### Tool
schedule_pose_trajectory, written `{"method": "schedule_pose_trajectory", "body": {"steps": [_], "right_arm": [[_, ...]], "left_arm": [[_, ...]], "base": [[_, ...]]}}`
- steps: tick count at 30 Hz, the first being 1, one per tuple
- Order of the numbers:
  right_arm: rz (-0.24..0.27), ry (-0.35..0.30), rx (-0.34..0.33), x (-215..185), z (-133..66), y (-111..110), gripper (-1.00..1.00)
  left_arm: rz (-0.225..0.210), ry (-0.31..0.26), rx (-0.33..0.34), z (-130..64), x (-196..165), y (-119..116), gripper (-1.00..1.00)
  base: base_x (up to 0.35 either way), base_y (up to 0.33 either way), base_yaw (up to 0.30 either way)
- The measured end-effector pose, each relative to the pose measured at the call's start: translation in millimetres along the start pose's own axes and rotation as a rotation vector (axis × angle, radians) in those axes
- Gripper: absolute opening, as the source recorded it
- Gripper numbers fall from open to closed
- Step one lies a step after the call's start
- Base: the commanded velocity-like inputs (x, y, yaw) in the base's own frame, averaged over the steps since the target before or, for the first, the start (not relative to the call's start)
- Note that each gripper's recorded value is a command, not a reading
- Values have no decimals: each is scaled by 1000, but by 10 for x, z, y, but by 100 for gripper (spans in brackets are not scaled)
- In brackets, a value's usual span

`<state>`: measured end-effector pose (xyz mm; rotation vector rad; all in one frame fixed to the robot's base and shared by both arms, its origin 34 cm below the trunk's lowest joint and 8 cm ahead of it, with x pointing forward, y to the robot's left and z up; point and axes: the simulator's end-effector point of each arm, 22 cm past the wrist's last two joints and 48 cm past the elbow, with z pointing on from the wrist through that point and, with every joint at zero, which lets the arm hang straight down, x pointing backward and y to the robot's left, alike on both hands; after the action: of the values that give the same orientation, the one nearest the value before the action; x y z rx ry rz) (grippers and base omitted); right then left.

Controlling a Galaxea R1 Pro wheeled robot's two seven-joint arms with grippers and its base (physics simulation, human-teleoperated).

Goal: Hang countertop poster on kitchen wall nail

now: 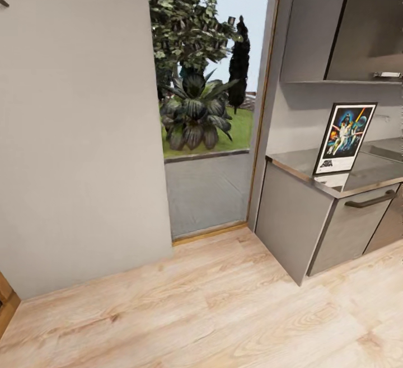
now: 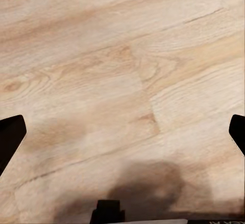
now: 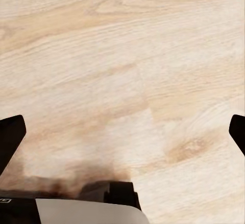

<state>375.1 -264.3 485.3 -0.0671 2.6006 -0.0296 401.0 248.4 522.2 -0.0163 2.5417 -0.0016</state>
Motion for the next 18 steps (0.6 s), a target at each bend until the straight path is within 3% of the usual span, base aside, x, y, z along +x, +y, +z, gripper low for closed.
{"method": "schedule_pose_trajectory", "body": {"steps": [9,18], "right_arm": [[-1,0,0,1,1,2,100],[14,0,8,-5,4,-34,100]], "left_arm": [[0,0,0,0,0,0,100],[0,1,0,3,3,0,100]], "base": [[317,34,-88],[61,1,-4]]}}
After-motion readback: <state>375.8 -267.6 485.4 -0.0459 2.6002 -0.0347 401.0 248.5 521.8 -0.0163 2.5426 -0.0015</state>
